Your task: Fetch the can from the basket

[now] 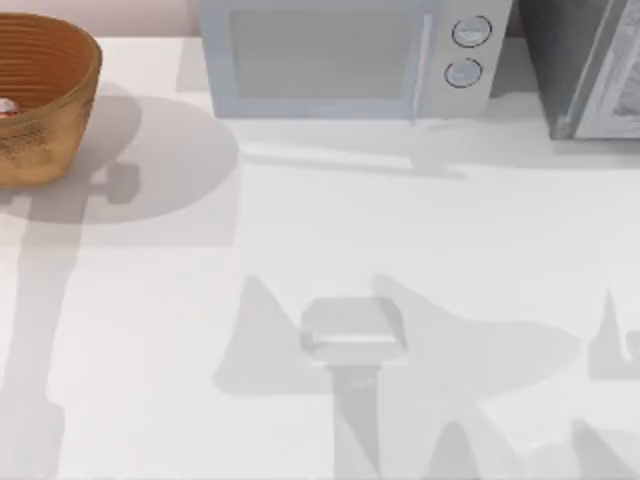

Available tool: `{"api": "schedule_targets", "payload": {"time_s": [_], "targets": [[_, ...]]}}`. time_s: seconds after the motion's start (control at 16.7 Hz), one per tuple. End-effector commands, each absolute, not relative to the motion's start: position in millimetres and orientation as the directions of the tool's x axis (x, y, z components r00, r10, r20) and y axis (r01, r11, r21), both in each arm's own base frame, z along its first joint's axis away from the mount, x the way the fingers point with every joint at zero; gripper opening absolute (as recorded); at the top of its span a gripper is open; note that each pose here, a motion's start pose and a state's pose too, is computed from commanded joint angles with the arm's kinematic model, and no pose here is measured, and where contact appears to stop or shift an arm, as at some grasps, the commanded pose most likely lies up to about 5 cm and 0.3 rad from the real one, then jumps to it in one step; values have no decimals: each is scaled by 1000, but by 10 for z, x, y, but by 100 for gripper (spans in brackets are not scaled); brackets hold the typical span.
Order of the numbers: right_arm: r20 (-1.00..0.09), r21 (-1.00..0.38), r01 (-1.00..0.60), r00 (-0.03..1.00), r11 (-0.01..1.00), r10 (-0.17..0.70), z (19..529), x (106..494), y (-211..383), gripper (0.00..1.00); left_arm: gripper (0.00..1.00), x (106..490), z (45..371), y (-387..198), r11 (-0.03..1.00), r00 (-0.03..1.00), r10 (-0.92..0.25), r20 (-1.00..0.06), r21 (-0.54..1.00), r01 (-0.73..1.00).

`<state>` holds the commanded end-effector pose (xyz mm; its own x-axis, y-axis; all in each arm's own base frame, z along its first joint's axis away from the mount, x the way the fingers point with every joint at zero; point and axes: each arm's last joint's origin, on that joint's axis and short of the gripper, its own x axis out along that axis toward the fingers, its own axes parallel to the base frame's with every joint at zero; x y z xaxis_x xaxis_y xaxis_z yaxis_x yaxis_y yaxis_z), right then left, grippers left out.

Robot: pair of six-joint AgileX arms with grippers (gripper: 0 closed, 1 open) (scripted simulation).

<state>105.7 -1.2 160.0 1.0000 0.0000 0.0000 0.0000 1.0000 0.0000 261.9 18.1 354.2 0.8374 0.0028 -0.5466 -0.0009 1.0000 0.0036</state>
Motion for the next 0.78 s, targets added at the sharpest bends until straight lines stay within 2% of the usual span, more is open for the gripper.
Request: {"api": "schedule_targets", "payload": {"time_s": [0.18,0.36,0.6,0.78], "targets": [[0,0,0,1000,1000,0,1600,1057,-12,100,100,3282,3629,300,1000,761,4,-649,8,2],[0,0,0,1000,1000,0,1600,1057,-12,100,100,3919,3454,443,1000,659,1,-752,7,7],[0,0,0,1000,1000,0,1600,1057,-12,100,100,4577,2888,635,1000,481,-14,-877,-7,15],[0,0,0,1000,1000,0,1600,1057,-12,100,100,4864,2383,749,999,339,-31,-940,-26,19]]}}
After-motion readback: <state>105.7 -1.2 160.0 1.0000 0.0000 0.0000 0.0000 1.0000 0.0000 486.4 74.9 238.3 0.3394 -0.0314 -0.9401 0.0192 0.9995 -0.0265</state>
